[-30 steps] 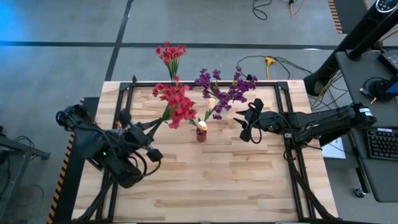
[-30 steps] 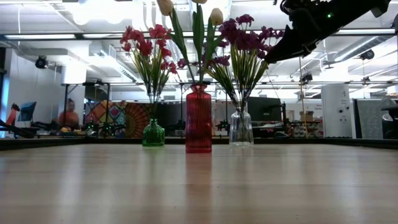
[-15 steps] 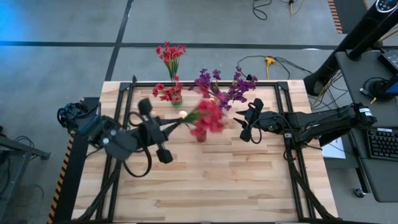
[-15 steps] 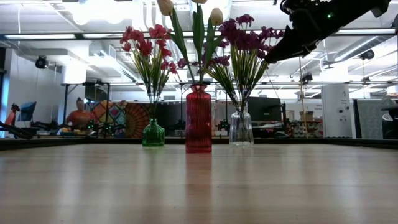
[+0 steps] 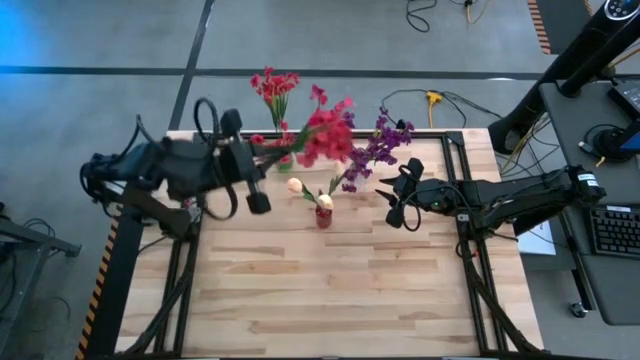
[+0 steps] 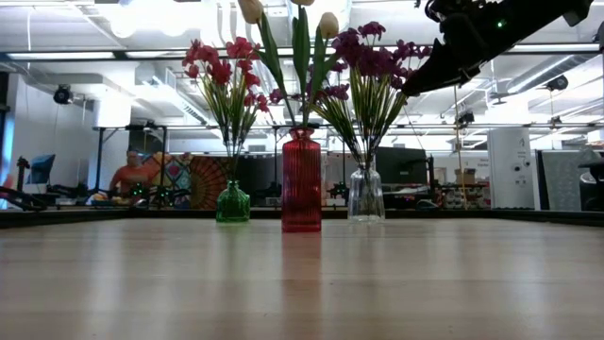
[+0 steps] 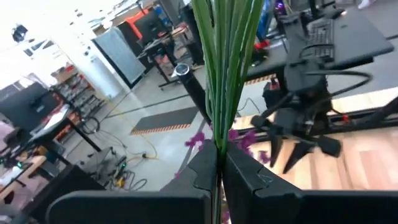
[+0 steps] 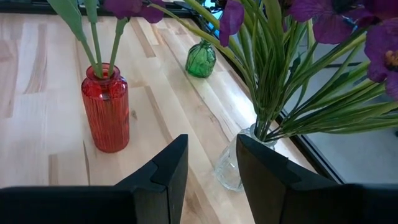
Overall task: Sort flowers into vase by color
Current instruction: Put the red flowers into the green vase
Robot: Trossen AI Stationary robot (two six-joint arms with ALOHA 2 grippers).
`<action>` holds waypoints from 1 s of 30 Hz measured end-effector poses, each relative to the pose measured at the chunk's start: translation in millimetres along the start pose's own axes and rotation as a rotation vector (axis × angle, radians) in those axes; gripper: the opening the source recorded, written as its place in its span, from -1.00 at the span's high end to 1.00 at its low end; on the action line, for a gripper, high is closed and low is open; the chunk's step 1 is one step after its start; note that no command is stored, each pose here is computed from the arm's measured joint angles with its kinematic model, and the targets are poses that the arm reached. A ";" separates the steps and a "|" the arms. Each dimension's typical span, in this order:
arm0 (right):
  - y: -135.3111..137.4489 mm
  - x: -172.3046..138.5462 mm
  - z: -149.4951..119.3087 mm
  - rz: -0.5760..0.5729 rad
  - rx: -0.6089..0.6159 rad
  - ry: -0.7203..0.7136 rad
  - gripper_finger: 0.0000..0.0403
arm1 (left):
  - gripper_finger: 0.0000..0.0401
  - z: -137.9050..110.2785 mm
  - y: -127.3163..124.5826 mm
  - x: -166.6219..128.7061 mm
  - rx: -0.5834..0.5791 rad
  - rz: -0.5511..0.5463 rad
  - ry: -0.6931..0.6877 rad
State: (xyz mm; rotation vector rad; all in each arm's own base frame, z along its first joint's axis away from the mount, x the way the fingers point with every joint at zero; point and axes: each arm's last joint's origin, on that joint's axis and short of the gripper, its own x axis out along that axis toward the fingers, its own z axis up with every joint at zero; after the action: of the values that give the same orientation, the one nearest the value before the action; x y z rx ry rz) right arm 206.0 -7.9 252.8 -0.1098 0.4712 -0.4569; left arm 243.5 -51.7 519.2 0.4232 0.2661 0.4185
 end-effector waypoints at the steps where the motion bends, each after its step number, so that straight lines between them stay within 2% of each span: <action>1: 0.0 0.0 0.0 0.000 0.000 0.000 0.37 | 1.00 -3.6 4.8 0.8 -0.004 -0.005 0.001; 5: 0.0 0.0 0.0 0.000 0.000 0.000 0.37 | 1.00 -25.0 15.8 7.6 -0.001 -0.035 -0.007; 10: 0.0 0.0 0.1 0.000 0.011 -0.001 0.37 | 1.00 -57.1 31.4 4.4 0.041 0.052 -0.066; 15: 0.0 0.1 0.4 -0.001 0.023 -0.003 0.37 | 1.00 -92.8 42.9 -0.6 0.070 0.065 -0.188; 21: 0.4 1.1 0.9 -0.007 0.037 -0.009 0.37 | 1.00 -136.9 62.3 6.6 0.120 0.265 -0.224; 24: 1.1 2.5 0.5 -0.007 0.041 -0.006 0.37 | 1.00 -141.9 73.4 6.0 0.108 0.295 -0.308; 27: 2.3 4.7 -0.4 -0.007 0.051 0.002 0.37 | 1.00 -137.7 89.5 -1.2 -0.032 0.355 -0.424; 30: 3.9 7.8 -2.0 -0.008 0.054 0.016 0.37 | 1.00 -138.9 100.2 -5.3 -0.074 0.316 -0.497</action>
State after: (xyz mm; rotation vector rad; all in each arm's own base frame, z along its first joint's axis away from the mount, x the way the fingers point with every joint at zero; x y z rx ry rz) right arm 212.9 -7.9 246.9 -0.0558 0.4737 -0.4780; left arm 158.9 76.2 442.7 0.4840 -0.3023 0.6142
